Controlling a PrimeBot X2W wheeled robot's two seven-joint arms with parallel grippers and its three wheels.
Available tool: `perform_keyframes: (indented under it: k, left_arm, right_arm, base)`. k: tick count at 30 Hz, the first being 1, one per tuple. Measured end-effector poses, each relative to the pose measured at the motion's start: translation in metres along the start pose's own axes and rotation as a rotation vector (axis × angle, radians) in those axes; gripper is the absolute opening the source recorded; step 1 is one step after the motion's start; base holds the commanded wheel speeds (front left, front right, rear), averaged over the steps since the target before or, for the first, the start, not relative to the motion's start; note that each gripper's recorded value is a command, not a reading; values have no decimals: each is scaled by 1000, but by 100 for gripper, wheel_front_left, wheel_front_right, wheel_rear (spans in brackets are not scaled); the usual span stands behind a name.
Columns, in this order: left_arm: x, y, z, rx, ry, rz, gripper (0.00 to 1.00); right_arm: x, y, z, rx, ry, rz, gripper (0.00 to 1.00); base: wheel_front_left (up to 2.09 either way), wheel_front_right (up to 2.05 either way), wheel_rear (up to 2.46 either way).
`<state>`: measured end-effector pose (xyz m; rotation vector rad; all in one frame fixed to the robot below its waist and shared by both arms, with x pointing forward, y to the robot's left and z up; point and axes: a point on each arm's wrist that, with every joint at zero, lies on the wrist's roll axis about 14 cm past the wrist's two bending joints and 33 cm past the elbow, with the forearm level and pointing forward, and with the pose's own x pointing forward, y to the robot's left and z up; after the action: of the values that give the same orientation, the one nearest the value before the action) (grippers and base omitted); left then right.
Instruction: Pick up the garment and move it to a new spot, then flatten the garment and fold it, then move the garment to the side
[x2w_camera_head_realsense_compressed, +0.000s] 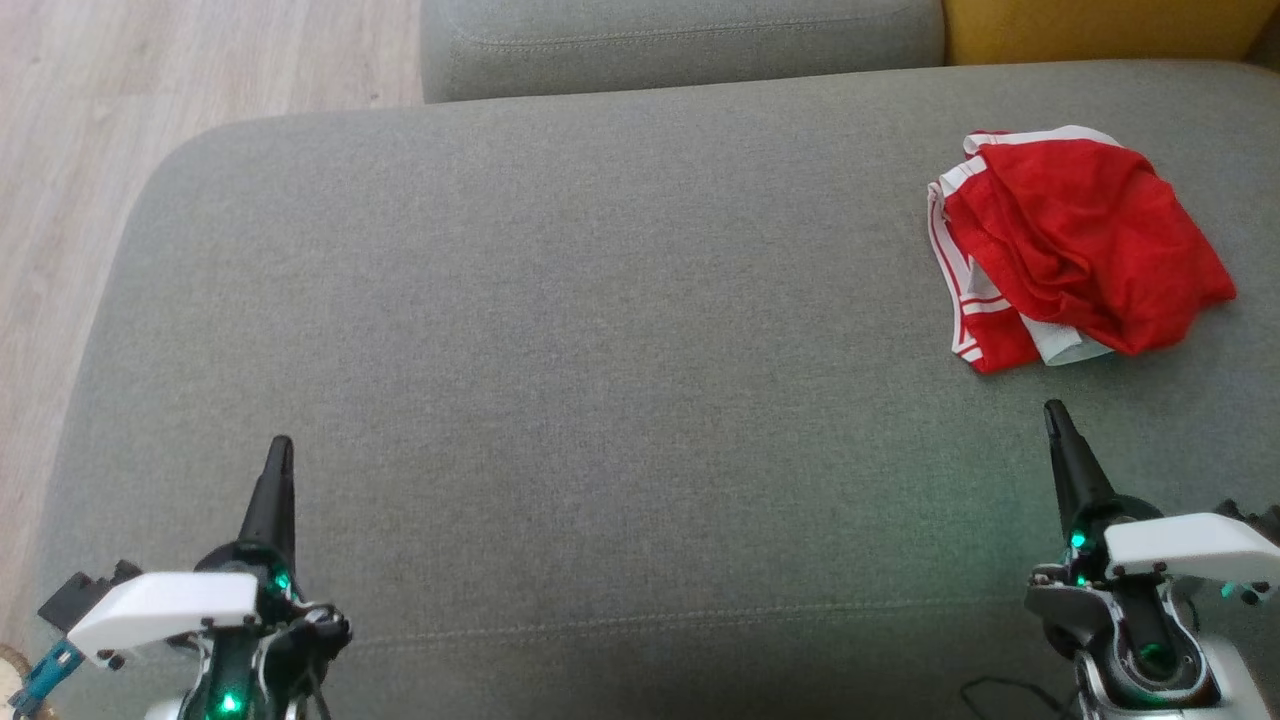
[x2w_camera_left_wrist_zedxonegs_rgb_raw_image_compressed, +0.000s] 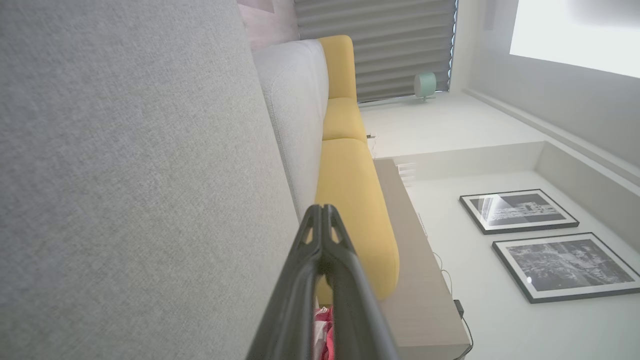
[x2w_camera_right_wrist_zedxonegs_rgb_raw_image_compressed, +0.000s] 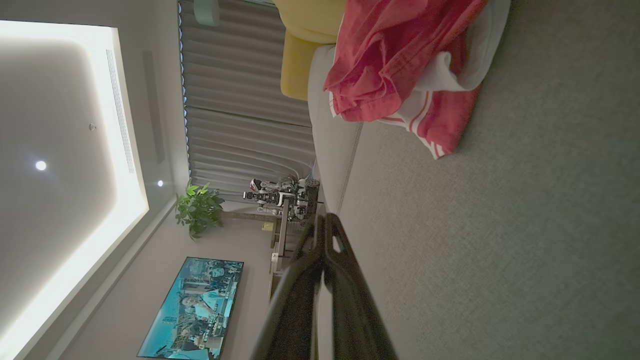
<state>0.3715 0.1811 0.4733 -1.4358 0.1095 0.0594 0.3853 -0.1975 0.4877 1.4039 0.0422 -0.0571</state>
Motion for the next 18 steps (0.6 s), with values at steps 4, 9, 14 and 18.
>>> perform_keyframes:
  k: [4,9,14,18]
  left_arm:
    - [1,-1,0,-40,2,-3,0]
    - [2,-2,1,-90,7,-10,0]
    - [1,-2,5,-140,0,-14,0]
    - [1,-2,6,-147,-1,-14,0]
  right_arm:
    - [-1,0,2,49,-1,1,0]
    - [-2,0,5,108,-8,5,0]
    - [-3,1,7,166,-10,11,0]
    - [-3,1,8,172,-10,10,0]
  base:
    - [0,0,0]
    - [0,0,0]
    - [0,0,0]
    - [0,0,0]
